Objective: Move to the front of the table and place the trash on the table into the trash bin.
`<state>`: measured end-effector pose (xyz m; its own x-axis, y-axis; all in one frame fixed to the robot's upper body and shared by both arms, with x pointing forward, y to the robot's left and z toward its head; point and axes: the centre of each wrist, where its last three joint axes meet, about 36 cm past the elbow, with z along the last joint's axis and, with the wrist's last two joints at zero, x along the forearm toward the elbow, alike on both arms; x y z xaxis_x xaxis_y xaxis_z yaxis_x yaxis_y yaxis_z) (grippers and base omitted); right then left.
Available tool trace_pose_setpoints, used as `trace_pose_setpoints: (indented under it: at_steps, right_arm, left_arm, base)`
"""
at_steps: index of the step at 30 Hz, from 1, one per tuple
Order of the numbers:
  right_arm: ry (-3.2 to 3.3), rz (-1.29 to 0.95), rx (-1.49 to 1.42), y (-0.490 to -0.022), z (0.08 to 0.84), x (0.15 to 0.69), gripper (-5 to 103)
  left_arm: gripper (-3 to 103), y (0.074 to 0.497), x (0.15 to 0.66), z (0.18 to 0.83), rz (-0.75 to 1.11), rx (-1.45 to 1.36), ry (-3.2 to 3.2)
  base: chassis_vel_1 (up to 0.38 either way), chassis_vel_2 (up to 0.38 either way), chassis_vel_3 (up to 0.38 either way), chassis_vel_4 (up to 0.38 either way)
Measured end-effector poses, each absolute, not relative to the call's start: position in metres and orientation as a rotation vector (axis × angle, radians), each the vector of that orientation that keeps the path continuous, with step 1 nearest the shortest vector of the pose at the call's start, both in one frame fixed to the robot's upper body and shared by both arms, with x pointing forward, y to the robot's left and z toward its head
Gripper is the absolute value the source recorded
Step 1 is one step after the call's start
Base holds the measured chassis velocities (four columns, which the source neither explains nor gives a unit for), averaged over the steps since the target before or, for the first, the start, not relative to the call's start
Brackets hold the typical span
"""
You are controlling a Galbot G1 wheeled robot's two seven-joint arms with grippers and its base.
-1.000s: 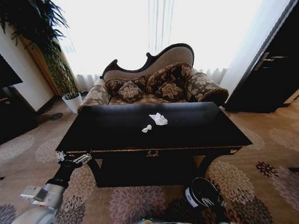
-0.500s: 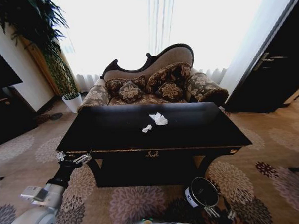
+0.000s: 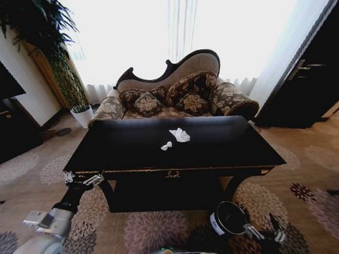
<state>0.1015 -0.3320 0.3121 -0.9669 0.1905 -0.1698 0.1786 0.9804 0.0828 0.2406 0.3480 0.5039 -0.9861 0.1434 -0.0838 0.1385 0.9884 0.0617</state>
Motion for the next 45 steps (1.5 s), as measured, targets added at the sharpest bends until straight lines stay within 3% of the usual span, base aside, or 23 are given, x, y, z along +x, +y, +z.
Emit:
trace_pose_setpoints:
  at_steps: [8, 19, 29, 45]
  right_arm:
    - [2.906, 0.061, 0.163, -0.349, 0.371, 0.137, 100]
    - [2.986, 0.133, -0.129, -0.357, 0.467, 0.225, 100]
    - [3.16, 0.066, -0.4, -0.357, 0.508, 0.294, 100]
    - [3.349, -0.182, -0.422, -0.384, 0.55, 0.395, 100]
  left_arm:
    - [100, 0.348, 0.241, 0.504, 0.085, 0.216, 3.045]
    - [100, 0.348, 0.241, 0.504, 0.085, 0.216, 3.045]
    - [100, 0.348, 0.241, 0.504, 0.085, 0.216, 3.045]
    - [100, 0.348, 0.241, 0.504, 0.085, 0.216, 3.045]
  base:
    - [0.0, 0.0, 0.0, 0.0]
    - [0.0, 0.0, 0.0, 0.0]
    - [0.0, 0.0, 0.0, 0.0]
    - [0.0, 0.0, 0.0, 0.0]
